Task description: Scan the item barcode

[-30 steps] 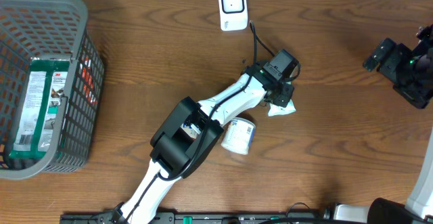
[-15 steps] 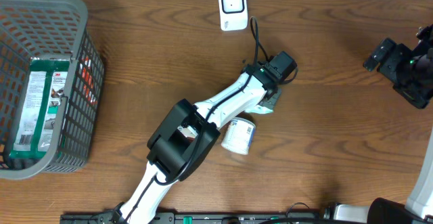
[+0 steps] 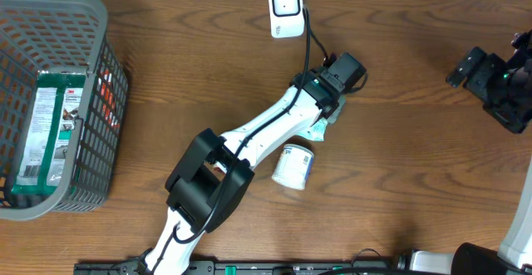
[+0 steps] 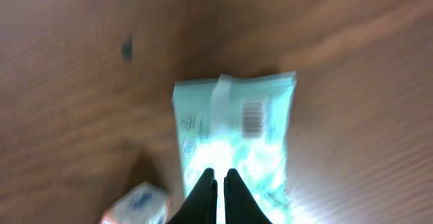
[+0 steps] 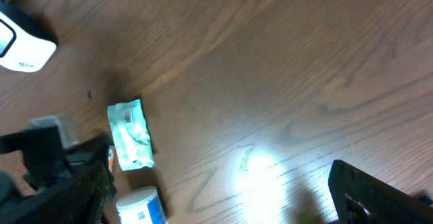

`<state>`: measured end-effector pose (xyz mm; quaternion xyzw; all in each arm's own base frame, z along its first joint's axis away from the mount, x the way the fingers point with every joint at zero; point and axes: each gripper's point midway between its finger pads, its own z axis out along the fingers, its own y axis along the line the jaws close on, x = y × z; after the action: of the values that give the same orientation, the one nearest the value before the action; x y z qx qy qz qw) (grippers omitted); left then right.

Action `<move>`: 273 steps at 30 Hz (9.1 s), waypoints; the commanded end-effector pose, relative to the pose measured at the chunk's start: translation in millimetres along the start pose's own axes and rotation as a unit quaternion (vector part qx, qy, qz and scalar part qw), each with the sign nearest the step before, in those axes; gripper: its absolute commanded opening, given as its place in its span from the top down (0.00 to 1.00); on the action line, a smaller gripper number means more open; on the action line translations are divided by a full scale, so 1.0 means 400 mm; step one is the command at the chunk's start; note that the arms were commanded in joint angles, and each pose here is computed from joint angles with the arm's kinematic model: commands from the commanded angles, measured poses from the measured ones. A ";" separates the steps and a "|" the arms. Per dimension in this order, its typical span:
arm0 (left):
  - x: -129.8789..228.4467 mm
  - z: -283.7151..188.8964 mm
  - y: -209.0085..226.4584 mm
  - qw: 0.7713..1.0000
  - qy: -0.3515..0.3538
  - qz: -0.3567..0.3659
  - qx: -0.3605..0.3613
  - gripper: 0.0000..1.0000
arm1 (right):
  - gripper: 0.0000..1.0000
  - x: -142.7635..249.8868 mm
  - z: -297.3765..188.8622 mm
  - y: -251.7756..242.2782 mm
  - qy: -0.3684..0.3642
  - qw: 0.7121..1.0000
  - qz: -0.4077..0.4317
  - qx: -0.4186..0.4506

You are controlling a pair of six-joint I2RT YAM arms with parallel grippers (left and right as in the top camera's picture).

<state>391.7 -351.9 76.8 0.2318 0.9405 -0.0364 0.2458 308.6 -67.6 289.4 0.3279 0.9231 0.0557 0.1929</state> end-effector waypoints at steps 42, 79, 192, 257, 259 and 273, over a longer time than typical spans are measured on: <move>-0.105 -0.019 0.023 0.990 -0.079 -0.108 0.032 0.92 | 0.01 -0.009 -0.005 0.000 -0.006 1.000 0.005 0.001; 0.090 -0.067 -0.124 0.988 0.040 -0.039 0.141 0.92 | 0.01 -0.009 -0.005 0.000 -0.006 1.000 0.005 0.001; 0.504 -0.175 1.215 0.896 0.052 -0.436 -0.059 0.33 | 0.01 -0.009 -0.005 0.000 -0.006 1.000 0.005 0.001; 0.253 -0.876 1.160 0.847 -0.247 -0.398 -0.251 0.93 | 0.01 -0.009 -0.005 0.000 -0.006 1.000 0.005 0.001; 0.231 -0.902 1.112 0.855 -0.267 -0.388 -0.218 0.93 | 0.01 -0.009 -0.005 0.000 -0.006 1.000 0.005 0.001; 0.137 -0.749 0.686 0.934 -0.168 -0.312 0.056 0.92 | 0.01 -0.009 -0.005 0.000 -0.006 1.000 0.005 0.001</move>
<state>340.5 3.5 335.5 -0.1053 0.9002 -0.1612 0.3906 308.7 -67.6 289.2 0.3279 0.9232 0.0557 0.1927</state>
